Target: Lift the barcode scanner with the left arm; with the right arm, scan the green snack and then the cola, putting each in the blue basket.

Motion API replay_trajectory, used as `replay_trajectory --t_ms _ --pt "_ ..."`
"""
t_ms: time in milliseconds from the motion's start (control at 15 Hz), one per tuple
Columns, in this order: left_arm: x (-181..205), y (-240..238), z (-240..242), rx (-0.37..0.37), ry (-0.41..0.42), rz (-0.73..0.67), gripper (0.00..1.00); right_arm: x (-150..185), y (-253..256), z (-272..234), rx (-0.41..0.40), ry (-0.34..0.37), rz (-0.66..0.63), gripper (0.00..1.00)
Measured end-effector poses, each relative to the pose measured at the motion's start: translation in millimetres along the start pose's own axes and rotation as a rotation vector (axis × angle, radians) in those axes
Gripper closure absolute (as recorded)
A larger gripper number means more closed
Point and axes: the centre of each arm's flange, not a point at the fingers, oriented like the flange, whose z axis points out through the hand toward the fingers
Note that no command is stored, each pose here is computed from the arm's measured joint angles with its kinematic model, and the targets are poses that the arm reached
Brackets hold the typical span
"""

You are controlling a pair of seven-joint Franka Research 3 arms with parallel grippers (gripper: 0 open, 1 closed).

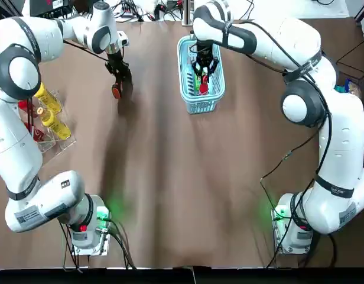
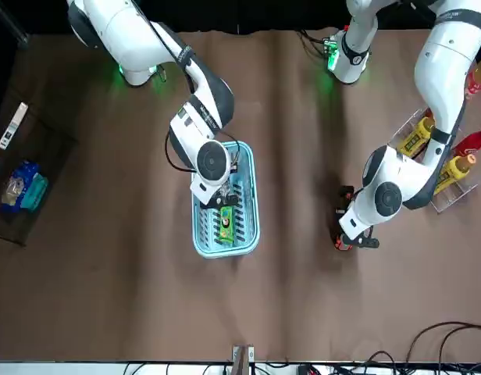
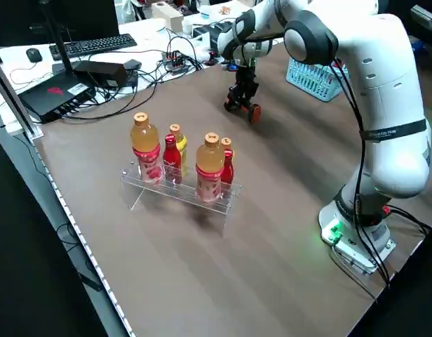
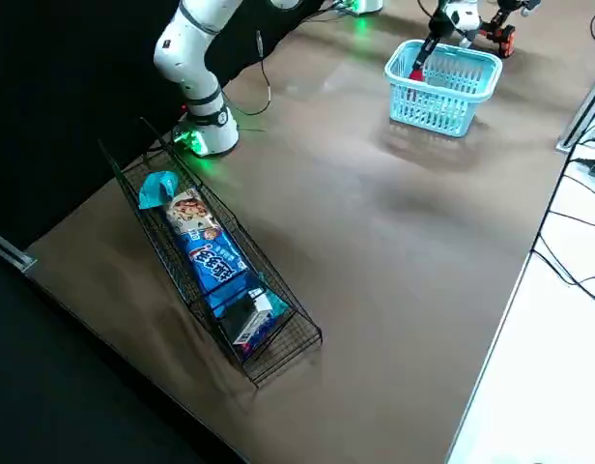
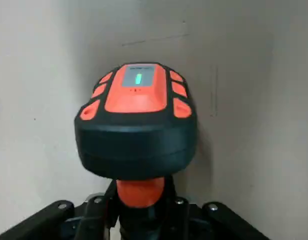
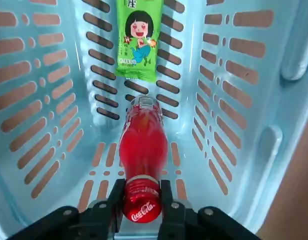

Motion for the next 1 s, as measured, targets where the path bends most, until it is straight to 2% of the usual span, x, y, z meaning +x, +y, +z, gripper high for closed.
replay_trajectory --t_ms 200,267,667,800,1000 --pt "1.9 -0.7 -1.9 -0.002 0.007 0.027 0.62 0.9 1.2 3.5 -0.005 -0.005 0.002 0.67" --pt "3.6 -1.9 -4.5 -0.002 0.013 0.032 0.56 1.7 2.4 3.4 -0.005 -0.005 0.005 0.66" --pt "16.6 -29.5 -27.9 -0.004 0.061 -0.009 0.02 4.4 9.5 -7.9 0.006 0.011 0.002 0.14" --pt "24.0 -39.7 -45.1 0.002 0.080 -0.014 0.00 0.0 9.0 -22.0 0.017 0.031 -0.002 0.00" --pt "30.9 -49.0 -105.2 0.043 0.050 0.049 0.00 -8.2 18.9 -61.2 0.042 0.089 0.008 0.00"
